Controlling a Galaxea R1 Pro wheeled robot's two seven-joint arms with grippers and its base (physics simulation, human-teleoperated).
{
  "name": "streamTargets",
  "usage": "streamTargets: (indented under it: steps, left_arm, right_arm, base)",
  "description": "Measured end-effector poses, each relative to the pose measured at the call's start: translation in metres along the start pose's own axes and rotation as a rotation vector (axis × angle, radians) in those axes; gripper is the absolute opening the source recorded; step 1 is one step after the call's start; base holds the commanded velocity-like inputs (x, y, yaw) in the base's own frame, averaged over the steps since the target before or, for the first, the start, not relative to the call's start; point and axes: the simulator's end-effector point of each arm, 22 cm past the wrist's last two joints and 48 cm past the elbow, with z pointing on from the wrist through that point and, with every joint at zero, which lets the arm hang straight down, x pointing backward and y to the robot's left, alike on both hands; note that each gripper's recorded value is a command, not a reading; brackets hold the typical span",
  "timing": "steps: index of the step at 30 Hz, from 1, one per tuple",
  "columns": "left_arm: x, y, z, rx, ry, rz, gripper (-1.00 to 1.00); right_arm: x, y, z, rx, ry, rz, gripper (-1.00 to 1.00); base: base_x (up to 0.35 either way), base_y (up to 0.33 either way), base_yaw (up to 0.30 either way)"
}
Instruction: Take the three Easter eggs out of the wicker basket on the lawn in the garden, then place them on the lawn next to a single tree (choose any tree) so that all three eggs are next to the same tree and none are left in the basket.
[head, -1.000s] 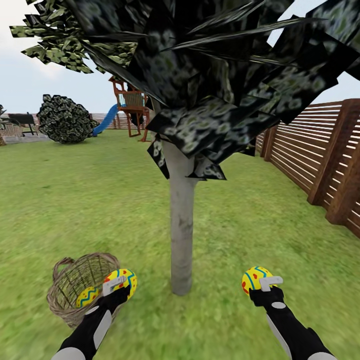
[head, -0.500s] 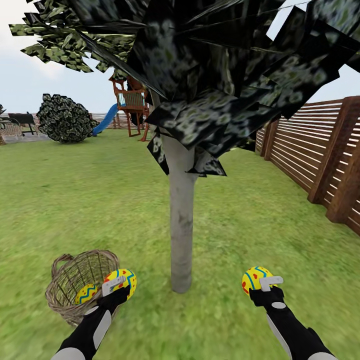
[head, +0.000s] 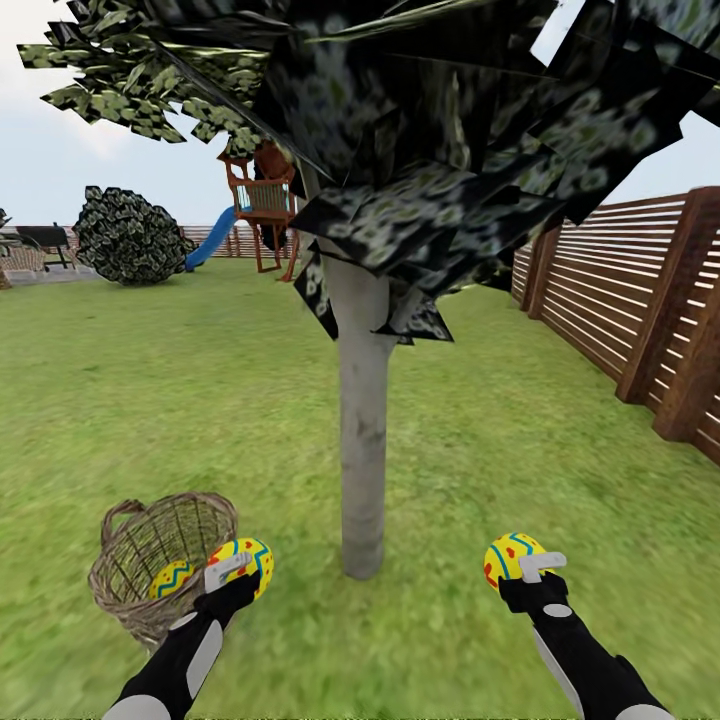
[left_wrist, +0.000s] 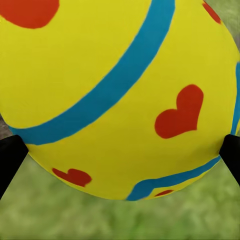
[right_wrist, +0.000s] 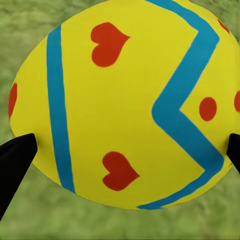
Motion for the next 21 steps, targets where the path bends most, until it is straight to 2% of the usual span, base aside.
streamTargets:
  steps: [15, 21]
  left_arm:
    - [0.022, 0.006, 0.012, 0.002, -0.001, 0.002, -1.0]
    - [0.023, 0.005, 0.011, 0.004, 0.0, 0.004, -1.0]
  right_arm:
    - [0.023, 0.006, 0.011, 0.0, 0.001, 0.0, -1.0]
    - [0.023, 0.006, 0.011, 0.0, 0.001, -0.001, -1.0]
  base:
    - [0.0, 0.0, 0.0]
    - [0.255, 0.0, 0.0]
